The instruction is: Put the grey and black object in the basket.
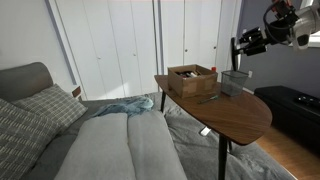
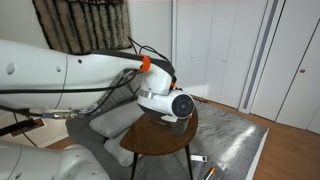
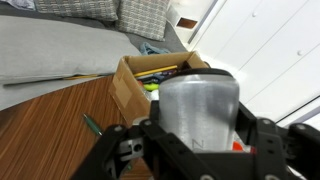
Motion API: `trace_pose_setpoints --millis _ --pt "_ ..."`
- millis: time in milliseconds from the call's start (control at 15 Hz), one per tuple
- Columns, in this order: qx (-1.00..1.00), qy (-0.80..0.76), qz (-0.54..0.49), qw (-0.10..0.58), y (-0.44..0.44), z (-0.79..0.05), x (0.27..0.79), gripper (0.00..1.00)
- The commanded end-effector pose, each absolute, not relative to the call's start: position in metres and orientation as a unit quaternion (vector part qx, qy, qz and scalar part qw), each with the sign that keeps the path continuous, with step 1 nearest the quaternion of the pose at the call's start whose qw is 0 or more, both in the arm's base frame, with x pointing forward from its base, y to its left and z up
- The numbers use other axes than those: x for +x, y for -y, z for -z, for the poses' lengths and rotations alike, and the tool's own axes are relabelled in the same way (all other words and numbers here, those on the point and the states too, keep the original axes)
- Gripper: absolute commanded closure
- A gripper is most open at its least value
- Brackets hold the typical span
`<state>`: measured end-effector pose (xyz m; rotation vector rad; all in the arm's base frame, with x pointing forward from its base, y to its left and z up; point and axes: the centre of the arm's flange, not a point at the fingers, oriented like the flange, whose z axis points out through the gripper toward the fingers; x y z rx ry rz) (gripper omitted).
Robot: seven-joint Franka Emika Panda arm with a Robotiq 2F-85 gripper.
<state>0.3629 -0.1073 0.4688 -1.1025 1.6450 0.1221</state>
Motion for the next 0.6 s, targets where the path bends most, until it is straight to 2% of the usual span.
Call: trace_pose_setpoints --millis 0,333,467,533 --pt "-0.45 -0.699 -0.067 0.552 0.111 -0.455 0.383 0.55" --pt "-0.434 -0.717 -0.083 0.539 0.11 -0.443 0.397 0.55" --pt "-0.428 -0.727 -0.089 0.529 0.111 -0.439 0.398 0.07" --pt "-0.424 -0.733 -0.092 0.523 0.111 -0.437 0.398 0.06"
